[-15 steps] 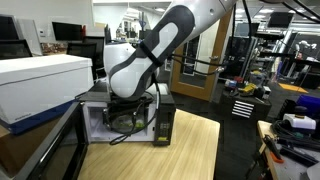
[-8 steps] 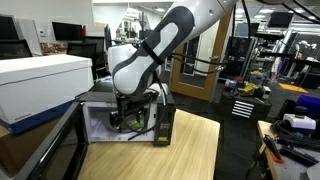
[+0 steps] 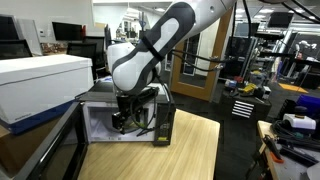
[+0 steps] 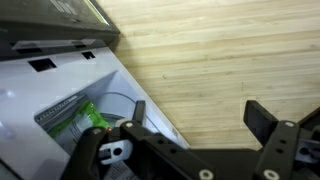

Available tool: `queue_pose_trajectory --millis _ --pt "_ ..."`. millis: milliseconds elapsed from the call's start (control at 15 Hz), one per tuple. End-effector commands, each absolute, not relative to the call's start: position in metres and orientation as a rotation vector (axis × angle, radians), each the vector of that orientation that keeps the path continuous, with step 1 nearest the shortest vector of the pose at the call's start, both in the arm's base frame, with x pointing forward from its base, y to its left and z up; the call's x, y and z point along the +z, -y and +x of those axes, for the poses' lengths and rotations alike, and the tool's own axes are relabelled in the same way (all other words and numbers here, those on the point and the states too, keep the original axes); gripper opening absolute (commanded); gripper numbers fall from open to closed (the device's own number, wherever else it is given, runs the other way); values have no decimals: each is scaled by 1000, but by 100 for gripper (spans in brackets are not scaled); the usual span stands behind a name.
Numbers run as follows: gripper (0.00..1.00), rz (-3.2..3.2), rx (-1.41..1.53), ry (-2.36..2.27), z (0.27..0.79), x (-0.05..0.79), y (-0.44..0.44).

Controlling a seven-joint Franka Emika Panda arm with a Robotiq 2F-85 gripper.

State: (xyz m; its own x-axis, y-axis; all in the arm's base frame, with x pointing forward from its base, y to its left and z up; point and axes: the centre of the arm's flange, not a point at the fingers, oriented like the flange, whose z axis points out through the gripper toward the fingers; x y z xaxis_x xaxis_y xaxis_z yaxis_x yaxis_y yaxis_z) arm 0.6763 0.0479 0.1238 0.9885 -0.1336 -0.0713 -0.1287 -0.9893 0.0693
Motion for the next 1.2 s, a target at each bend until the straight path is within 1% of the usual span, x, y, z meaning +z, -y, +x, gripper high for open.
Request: queue_pose_trajectory --millis 0,333,733,1000,1133 --pt "100 3069 -116 200 676 124 -48" --pt "100 3015 -165 4 661 115 -57" --pt "100 3010 -277 38 639 94 -50" --pt "100 3011 -287 -11 619 72 -61" --pt "100 3029 -242 -70 610 67 -73"
